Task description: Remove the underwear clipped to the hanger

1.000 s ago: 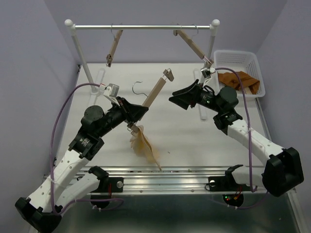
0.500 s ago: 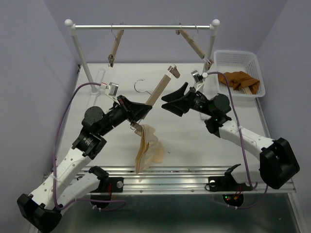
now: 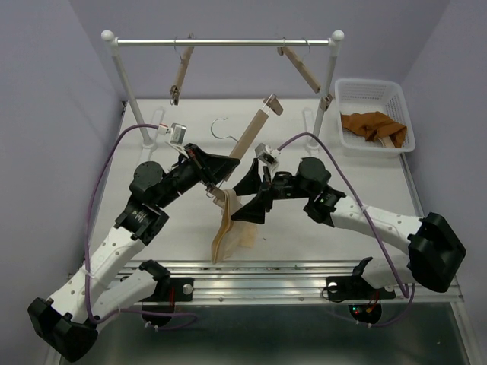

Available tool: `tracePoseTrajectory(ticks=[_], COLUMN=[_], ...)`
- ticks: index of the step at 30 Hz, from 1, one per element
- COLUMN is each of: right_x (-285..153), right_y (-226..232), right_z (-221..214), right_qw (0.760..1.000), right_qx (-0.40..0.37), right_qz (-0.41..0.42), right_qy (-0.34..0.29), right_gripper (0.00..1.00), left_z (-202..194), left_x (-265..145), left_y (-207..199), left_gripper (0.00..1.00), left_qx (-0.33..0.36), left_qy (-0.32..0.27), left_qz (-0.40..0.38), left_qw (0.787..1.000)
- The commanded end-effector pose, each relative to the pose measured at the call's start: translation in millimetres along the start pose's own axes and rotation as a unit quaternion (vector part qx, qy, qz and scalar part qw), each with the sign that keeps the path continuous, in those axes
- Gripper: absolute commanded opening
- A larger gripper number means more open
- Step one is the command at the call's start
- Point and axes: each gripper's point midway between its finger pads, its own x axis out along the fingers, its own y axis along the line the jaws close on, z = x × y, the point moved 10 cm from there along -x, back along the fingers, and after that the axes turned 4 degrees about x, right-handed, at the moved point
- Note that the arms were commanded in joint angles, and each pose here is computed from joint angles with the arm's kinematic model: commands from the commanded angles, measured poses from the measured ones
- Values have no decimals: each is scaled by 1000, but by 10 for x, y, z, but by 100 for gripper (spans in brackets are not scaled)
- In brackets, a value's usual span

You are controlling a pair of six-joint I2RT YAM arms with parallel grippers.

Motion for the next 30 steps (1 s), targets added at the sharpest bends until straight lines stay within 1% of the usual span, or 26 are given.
tracePoseTrajectory(ticks=[1, 4, 6, 7, 10, 11, 14, 16, 17, 20, 21, 22, 26, 30], right_x=[107, 186, 221, 225, 199, 194, 198, 187, 187, 197, 203, 212, 218, 152], right_y=[-81, -109, -95, -63, -3, 19, 85, 134, 143, 145, 138, 135, 139, 228], right_z=[11, -39, -65, -36, -18, -14, 24, 38, 44, 74, 85, 108, 154, 217], right_qw=[998, 998, 997, 997, 994, 995, 993, 992, 992, 994, 995, 996, 998, 999], right_qx=[-55, -67, -64, -73, -87, -81, -72, -60, -58, -45, -41, -34, -6, 1], right_qz=[-12, 8, 23, 39, 56, 63, 88, 102, 104, 93, 86, 77, 48, 28], right_qy=[6, 19, 18, 8, -19, -19, -23, -32, -33, -31, -31, -31, -27, -38], right_gripper=[100, 100, 99, 98, 90, 84, 76, 64, 54, 35, 32, 24, 1, 1], left_z=[282, 267, 250, 252, 237, 230, 201, 182, 176, 177, 180, 180, 153, 110], left_x=[-16, -28, -29, -45, -62, -63, -65, -67, -62, -63, -64, -64, -84, -111], left_y=[-290, -299, -289, -292, -286, -283, -259, -236, -229, -228, -237, -233, -222, -158], left_gripper=[0, 0, 0, 0, 0, 0, 0, 0, 0, 0, 0, 0, 0, 0], left_qx=[21, 16, 15, 14, 12, 11, 3, -2, -4, -3, -3, -3, -2, -4], left_qy=[-59, -57, -56, -59, -61, -61, -60, -61, -61, -60, -60, -60, -59, -61], left_qz=[-63, -70, -70, -70, -69, -68, -66, -61, -59, -59, -61, -60, -60, -36], left_qw=[996, 996, 996, 996, 996, 996, 996, 996, 996, 996, 996, 996, 996, 997])
